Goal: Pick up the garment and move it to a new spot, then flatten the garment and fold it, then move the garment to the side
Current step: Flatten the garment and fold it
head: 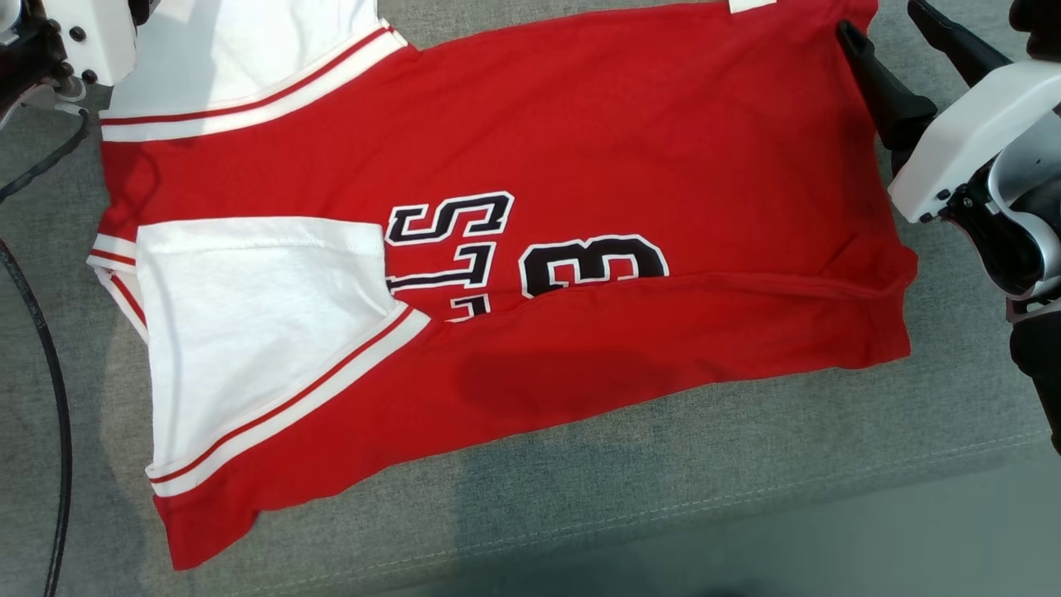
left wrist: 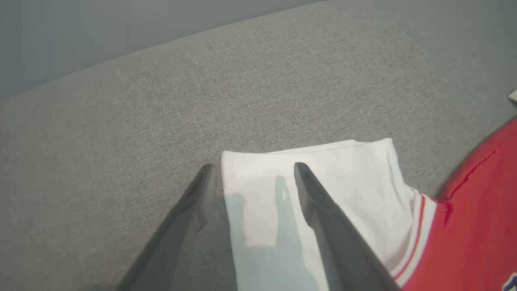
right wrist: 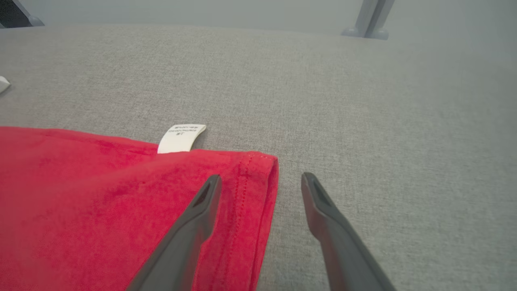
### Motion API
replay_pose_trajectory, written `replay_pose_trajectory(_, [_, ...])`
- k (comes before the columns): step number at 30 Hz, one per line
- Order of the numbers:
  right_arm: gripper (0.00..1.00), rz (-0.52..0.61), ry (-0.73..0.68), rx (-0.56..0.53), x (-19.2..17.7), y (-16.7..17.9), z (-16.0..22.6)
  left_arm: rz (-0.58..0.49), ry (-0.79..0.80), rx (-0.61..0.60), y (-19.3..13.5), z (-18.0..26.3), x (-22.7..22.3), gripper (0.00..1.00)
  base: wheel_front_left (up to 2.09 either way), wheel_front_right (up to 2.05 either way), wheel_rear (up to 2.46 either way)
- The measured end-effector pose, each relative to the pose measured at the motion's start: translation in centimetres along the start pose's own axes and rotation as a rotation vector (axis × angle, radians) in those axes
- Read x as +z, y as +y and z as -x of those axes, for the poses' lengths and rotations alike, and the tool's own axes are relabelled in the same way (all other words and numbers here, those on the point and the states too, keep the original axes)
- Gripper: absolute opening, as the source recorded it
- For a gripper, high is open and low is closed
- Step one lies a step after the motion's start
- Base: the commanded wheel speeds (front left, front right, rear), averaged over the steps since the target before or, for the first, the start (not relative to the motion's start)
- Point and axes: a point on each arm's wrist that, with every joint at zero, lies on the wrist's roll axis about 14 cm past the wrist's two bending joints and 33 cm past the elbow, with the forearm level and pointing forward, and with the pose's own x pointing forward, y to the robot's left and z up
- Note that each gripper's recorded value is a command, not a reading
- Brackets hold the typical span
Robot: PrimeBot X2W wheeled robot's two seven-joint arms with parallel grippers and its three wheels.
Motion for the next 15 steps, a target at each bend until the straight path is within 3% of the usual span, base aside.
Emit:
replay_pose_trajectory(13, [1.00,0.016,0.039,0.031,-0.9,0.4,-1.6,0.035,0.078,-0.007,0.9,-2.6,-2.4,1.00,0.00,0.00,0.00])
replay_pose_trajectory(14, [1.00,0.015,0.041,0.032,-1.0,0.4,-1.7,0.040,0.077,-0.010,0.9,-2.7,-2.3,0.59,0.00,0.00,0.00])
replay_pose_trajectory(15, [0.48,0.025,0.052,0.038,-1.1,0.5,-1.8,0.045,0.074,-0.009,1.0,-2.7,-2.1,0.08,0.00,0.00,0.00])
